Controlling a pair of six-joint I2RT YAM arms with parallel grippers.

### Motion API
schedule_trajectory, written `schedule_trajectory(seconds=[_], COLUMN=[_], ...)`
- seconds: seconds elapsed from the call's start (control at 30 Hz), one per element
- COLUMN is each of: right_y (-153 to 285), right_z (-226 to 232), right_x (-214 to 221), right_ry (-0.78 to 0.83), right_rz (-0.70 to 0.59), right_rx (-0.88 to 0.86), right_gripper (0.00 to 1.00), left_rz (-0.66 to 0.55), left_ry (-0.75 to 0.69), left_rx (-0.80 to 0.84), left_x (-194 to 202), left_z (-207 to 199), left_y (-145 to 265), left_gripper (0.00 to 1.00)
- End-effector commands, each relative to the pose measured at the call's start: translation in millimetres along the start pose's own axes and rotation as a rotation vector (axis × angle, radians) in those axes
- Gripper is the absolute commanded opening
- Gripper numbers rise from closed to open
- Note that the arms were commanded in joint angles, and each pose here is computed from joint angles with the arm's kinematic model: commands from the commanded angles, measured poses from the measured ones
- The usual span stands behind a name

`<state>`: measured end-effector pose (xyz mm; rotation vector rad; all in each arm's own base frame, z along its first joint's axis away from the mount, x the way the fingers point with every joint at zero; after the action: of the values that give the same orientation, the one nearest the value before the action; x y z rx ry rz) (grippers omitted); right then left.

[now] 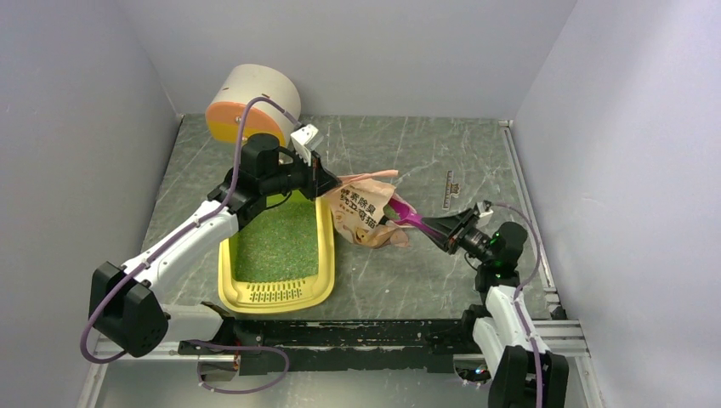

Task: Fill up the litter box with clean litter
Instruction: 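Scoop the cat litter from the cat litter bag.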

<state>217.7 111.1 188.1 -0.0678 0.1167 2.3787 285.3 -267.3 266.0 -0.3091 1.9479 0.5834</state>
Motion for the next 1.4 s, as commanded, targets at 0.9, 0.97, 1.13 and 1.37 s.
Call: schedule_trajectory(seconds=[0.9, 0.97, 1.13, 1.37], right_y=[9, 11, 16, 21], right_z=[5, 8, 14, 22], right_x=[11, 10, 6, 1], right_ry=[-0.016, -0.005, -0.003, 0.022], right_rz=[-0.022, -0.032, -0.059, -0.11], right_rx=[-0.052, -0.049, -0.053, -0.038], right_gripper=[0.0, 0.0, 0.0, 0.0], left_rz=[-0.055, -0.056, -0.049, -0.041], left_ry=[-0.022, -0.001, 0.025, 0.047], left_rx=[0.019, -0.024, -0.099, -0.124], left_x=[-20, -20, -19, -13], left_z=[-12, -5, 7, 13], left_y=[7, 7, 4, 1], left_gripper=[0.05, 0.05, 0.05, 0.05])
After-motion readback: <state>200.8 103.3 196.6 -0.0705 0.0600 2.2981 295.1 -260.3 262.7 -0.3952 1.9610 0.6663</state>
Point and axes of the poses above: each gripper's point midway between its finger pads, its own y axis back along the fingers, its own z axis along the line the jaws close on, x = y × z, the point moved 2 cm from there along y, back along the fingers, and after that the axes turned 2 degrees about y, right-handed, at the moved point
